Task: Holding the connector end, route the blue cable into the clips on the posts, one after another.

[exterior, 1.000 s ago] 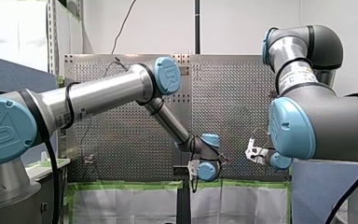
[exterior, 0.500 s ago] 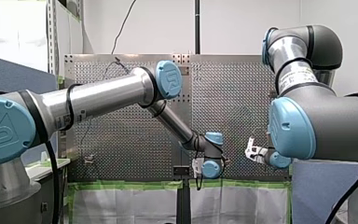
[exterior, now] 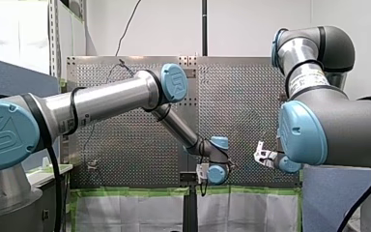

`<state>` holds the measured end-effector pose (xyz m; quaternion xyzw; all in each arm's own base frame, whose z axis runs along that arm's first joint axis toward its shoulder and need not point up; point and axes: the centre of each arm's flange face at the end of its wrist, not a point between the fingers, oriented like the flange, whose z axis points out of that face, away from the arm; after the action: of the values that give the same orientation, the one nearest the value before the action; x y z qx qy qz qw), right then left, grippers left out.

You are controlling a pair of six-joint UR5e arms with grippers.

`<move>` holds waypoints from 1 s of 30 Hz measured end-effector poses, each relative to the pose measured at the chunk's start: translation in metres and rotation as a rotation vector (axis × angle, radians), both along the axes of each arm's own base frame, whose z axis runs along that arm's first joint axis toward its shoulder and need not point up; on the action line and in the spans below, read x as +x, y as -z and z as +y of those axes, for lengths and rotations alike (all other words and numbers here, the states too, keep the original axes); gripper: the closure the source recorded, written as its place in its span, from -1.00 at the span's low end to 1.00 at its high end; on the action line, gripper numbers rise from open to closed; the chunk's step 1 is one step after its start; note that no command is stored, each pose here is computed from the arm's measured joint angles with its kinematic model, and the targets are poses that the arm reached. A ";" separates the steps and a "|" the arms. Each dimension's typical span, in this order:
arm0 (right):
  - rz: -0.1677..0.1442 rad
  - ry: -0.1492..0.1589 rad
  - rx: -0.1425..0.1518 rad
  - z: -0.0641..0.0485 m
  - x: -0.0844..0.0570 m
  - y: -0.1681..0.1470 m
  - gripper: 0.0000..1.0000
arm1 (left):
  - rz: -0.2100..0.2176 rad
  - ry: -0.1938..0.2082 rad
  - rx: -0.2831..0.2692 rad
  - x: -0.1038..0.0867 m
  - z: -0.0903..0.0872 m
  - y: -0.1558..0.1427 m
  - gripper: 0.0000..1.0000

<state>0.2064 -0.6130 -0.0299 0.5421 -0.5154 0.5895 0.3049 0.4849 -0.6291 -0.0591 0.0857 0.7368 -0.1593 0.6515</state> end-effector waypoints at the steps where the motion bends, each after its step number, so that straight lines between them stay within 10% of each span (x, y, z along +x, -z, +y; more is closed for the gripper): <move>1: 0.000 0.000 -0.001 -0.001 0.000 0.000 1.00 | 0.000 -0.001 0.000 0.001 0.001 0.000 1.00; 30: -0.002 0.011 -0.021 -0.009 -0.001 -0.003 1.00 | 0.008 0.008 -0.044 0.032 0.002 0.013 1.00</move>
<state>0.2053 -0.6220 -0.0266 0.5355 -0.5125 0.5937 0.3133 0.5165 -0.6274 -0.0720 0.0738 0.7354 -0.1784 0.6495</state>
